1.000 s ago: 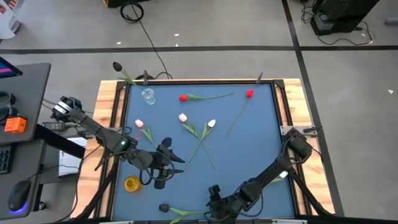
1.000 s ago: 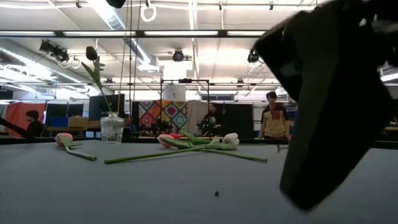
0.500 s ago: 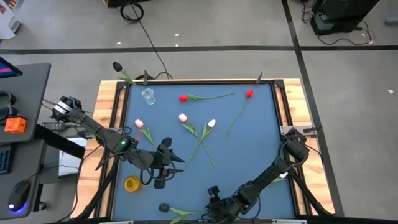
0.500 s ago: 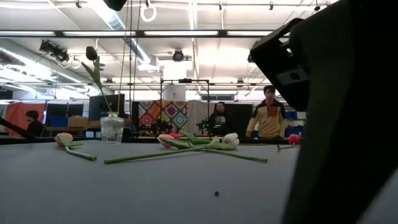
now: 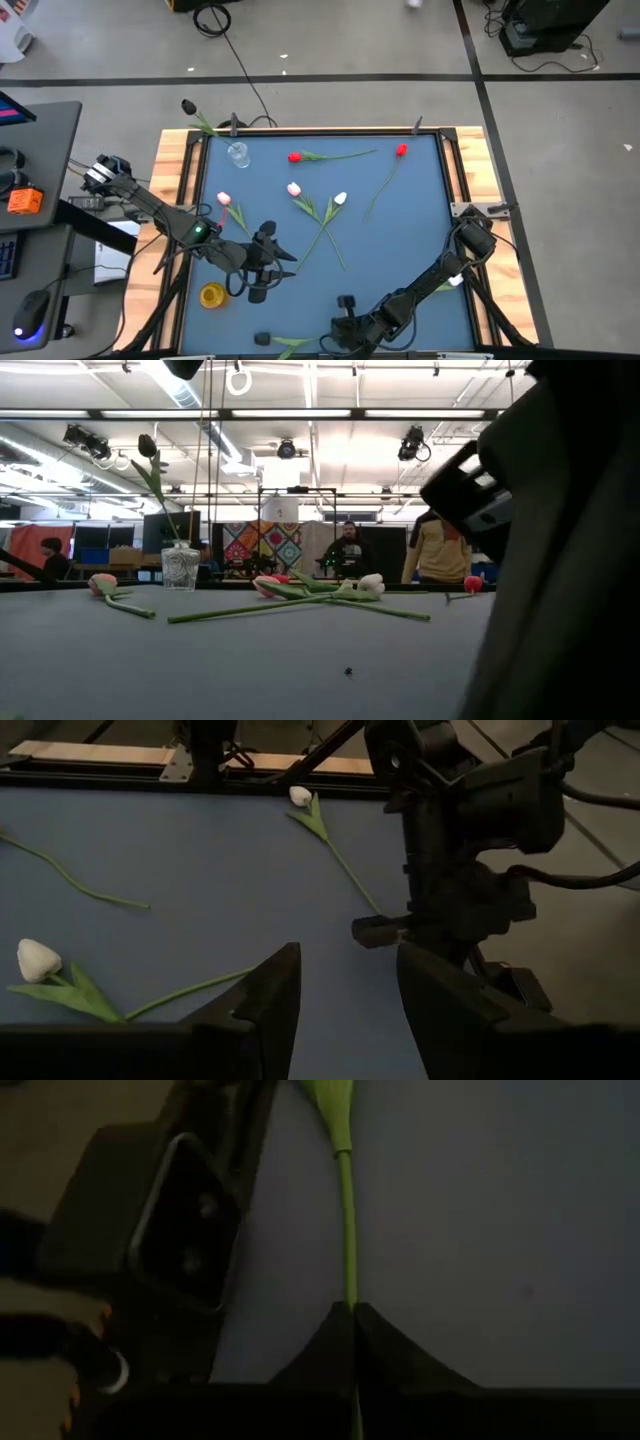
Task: Sort flowers into vase by color
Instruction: Put the black tulip into the transparent vase
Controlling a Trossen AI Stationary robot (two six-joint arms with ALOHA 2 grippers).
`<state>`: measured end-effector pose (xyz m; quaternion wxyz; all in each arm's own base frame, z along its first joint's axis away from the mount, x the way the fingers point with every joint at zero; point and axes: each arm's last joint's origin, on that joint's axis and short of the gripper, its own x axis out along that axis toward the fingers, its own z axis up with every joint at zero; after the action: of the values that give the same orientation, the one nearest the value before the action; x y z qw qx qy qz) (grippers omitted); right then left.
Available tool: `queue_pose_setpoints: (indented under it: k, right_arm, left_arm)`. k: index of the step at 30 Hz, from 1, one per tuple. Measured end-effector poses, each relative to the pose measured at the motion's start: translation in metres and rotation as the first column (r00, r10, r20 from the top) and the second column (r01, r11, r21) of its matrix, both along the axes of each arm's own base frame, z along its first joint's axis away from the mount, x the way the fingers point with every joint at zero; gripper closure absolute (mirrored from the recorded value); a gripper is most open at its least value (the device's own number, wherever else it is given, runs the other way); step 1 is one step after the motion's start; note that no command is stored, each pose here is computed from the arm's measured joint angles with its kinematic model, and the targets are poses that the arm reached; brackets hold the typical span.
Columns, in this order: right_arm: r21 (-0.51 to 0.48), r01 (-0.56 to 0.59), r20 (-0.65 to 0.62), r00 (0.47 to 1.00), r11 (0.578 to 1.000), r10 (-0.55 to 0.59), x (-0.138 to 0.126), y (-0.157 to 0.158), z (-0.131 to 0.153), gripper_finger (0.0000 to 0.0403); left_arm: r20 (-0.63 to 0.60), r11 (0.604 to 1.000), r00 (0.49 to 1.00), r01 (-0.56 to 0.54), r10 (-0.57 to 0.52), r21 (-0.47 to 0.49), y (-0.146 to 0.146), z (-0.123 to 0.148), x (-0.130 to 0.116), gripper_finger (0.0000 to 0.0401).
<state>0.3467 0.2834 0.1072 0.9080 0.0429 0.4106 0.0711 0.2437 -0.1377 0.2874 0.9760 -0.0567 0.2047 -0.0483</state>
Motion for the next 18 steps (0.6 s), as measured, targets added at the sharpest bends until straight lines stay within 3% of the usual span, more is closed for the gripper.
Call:
queue_pose_setpoints:
  k: [4,8,12,18]
  right_arm:
    - [-0.03,0.148,0.033,0.989,0.989,-0.147,-0.001,-0.007,0.006,0.0398]
    - [-0.074,0.351,0.035,0.937,0.934,-0.349,-0.006,-0.022,0.014,0.04]
    - [-0.111,0.449,0.059,0.894,0.887,-0.445,-0.01,-0.032,0.022,0.0401]
    - [-0.1,0.646,0.145,0.762,0.757,-0.631,-0.017,-0.048,0.038,0.0402]
  left_arm:
    - [-0.002,1.0,1.0,-0.012,0.012,-0.028,0.0,0.0,0.0,0.023]
    - [0.002,0.996,0.999,-0.031,0.032,-0.085,0.0,0.001,0.0,0.023]
    - [0.002,0.995,0.999,-0.032,0.032,-0.092,-0.001,0.002,0.0,0.023]
    - [0.006,0.992,0.999,-0.046,0.047,-0.116,-0.001,0.002,0.0,0.023]
